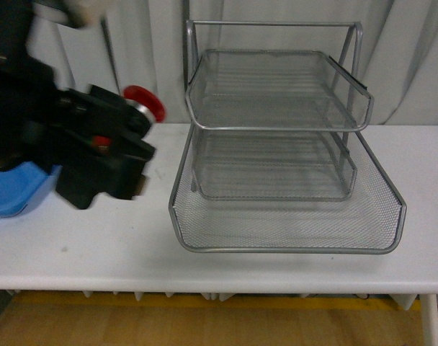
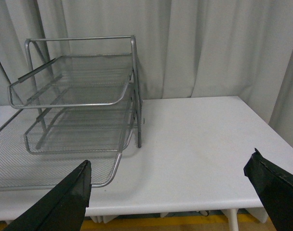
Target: Place button on rack with both arms
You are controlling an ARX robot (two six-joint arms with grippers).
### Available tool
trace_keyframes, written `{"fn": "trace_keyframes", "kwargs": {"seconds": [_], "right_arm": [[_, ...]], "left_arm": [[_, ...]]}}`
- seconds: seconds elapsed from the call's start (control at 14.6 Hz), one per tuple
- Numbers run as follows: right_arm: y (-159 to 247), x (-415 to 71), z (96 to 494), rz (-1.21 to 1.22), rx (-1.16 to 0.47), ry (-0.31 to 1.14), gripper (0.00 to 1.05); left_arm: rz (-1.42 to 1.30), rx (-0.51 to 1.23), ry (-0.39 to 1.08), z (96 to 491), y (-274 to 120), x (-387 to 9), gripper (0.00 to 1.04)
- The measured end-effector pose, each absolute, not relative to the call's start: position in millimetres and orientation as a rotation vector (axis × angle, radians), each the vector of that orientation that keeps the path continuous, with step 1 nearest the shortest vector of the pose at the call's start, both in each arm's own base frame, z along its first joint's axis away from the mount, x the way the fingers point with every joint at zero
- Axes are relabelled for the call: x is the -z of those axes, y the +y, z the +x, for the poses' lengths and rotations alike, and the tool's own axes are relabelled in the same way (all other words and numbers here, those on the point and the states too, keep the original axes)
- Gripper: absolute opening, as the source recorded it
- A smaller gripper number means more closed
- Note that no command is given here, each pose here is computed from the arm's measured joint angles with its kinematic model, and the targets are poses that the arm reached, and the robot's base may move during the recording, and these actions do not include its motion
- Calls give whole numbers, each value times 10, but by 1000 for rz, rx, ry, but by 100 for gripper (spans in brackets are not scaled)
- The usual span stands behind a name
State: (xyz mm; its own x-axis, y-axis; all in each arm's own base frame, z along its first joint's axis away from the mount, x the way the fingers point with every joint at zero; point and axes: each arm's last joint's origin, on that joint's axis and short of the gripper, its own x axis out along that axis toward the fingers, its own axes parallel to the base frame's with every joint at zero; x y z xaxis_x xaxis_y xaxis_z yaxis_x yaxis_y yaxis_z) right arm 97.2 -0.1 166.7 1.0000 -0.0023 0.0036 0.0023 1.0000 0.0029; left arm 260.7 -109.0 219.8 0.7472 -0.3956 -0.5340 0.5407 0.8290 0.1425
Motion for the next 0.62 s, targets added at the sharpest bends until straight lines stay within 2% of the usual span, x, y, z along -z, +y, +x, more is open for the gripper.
{"fn": "trace_keyframes", "kwargs": {"seconds": [0.07,0.14,0.34,0.48,0.62], "right_arm": [[-1,-1666,972,3,2,-3,98],[-1,-1667,972,2,2,-4,98],[-1,-1667,972,2,2,-4,98],[-1,-1667,972,3,2,-4,98],[-1,-1667,972,3,2,-4,98]], "left_arm": [[329,559,534,2758,-1237,-2143,37],[406,650,569,3120,-1680,-2026,37],[461,732,576,3494,-2239,-1903,37],[488,718,602,3664,-2423,-1696,37],[501,683,653,3805,-2423,-1409,37]]}}
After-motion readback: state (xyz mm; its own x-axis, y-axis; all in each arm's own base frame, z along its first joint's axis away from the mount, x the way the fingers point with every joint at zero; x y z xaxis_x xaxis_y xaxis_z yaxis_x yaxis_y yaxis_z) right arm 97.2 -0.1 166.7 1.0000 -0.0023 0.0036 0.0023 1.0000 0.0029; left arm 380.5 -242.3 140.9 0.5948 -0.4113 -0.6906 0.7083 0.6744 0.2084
